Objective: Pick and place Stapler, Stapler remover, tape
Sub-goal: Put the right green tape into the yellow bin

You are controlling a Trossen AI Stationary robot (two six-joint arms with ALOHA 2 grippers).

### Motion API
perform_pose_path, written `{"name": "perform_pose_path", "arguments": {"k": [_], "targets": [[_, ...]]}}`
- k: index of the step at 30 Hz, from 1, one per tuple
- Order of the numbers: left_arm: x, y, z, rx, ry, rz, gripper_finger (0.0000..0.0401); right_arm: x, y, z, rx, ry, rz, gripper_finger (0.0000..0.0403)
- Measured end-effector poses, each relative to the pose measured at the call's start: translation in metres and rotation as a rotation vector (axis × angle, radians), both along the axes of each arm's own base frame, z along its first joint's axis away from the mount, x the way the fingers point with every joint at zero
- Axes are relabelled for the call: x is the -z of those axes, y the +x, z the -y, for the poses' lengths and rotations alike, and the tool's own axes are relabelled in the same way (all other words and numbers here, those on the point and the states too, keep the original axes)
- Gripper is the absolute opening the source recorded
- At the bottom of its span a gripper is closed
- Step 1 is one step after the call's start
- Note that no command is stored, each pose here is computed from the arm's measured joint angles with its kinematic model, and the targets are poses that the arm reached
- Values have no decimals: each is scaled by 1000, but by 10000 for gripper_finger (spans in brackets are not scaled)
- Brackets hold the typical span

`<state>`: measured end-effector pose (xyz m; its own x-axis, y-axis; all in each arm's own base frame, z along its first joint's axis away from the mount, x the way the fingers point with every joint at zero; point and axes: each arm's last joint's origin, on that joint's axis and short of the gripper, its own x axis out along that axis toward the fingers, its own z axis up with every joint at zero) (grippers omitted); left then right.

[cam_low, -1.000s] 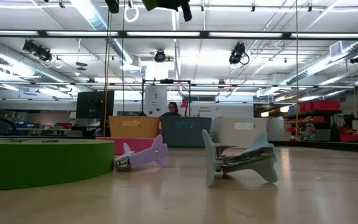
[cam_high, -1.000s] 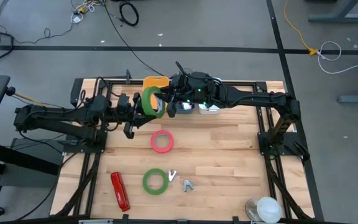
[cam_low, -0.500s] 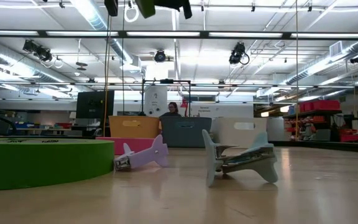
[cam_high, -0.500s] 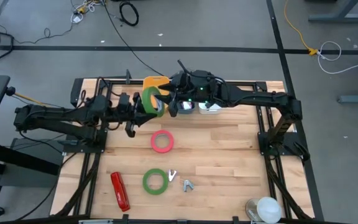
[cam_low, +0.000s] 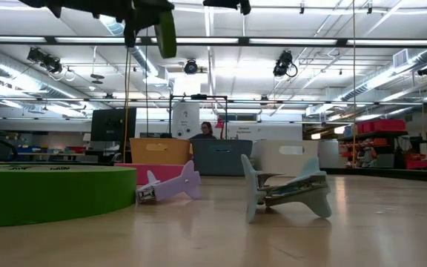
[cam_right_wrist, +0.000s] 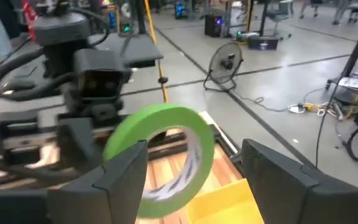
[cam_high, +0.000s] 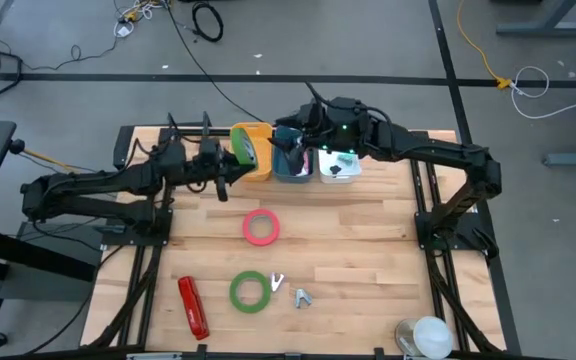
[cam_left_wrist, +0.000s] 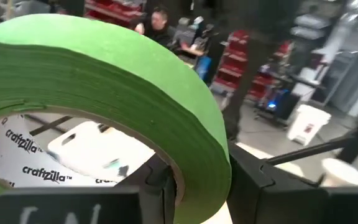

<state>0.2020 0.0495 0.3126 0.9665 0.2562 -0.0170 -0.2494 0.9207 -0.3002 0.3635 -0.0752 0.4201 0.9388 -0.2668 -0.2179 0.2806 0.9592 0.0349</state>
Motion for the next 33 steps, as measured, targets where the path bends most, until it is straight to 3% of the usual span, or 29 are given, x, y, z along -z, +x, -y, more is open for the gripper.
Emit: {"name": "perform_pose_path", "arguments": {"k": [8,17,28,33], "targets": [[16,5,-31,-110,-84,-70,102,-6,-22,5,-27,-20,-85,261],[38,15,-56,-177,-183,-148,101,-35,-56,3,-52,-99,-25,261],[69,24,-85,-272,-251,-254,102,-62,-92,8,-2,-149,68,229],[85,24,-103,-316,-278,-299,104,-65,-94,12,107,-167,77,210]]}}
